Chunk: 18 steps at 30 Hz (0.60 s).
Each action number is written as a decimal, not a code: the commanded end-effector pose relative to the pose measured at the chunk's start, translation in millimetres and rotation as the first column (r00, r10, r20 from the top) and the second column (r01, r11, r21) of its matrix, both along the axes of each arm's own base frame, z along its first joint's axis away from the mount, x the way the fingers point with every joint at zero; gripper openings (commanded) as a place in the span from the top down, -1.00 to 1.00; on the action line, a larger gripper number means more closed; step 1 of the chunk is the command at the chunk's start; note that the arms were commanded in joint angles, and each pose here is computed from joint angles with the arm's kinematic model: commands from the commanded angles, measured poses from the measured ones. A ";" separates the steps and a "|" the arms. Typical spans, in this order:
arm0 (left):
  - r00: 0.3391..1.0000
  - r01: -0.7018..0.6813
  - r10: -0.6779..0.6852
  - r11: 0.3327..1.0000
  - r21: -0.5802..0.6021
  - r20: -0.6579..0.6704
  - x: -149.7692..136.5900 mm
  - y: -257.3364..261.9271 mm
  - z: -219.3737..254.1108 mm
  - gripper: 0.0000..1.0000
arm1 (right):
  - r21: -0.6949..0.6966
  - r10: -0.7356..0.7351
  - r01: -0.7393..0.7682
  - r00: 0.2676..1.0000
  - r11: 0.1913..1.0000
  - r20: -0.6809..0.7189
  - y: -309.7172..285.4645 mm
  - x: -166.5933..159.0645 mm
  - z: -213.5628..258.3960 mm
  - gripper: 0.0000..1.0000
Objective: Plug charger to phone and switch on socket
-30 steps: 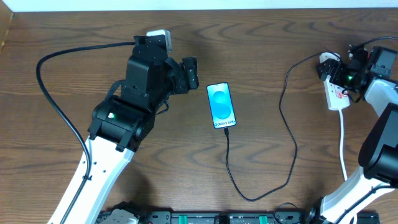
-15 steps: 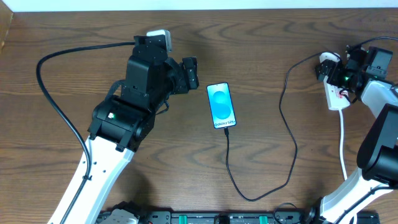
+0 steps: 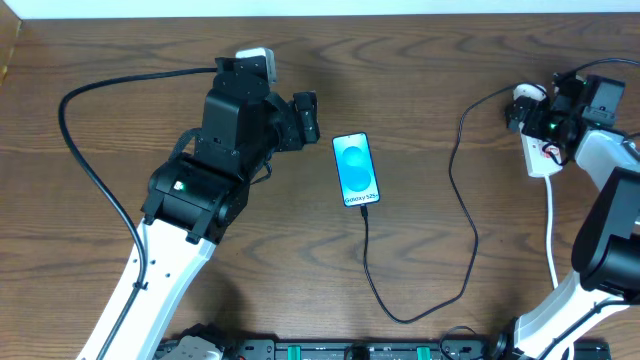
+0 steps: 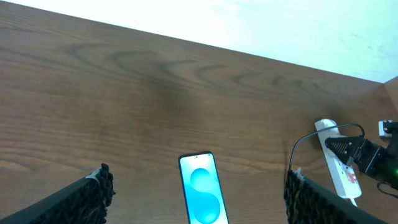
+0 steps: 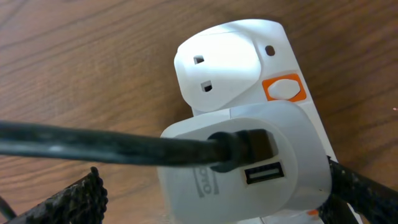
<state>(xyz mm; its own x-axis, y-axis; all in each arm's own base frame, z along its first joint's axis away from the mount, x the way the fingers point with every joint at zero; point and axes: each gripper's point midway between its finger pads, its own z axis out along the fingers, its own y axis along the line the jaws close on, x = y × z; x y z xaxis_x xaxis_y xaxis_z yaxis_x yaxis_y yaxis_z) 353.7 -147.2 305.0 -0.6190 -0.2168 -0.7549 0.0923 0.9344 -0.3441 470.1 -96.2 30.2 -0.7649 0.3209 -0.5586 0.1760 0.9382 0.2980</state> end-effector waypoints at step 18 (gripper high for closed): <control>1.000 -0.007 0.007 1.000 0.015 0.011 0.1 3.7 2.5 -0.78 | 0.471 0.253 -0.097 0.926 0.877 -0.280 140.6 -90.3 -79.1 -0.99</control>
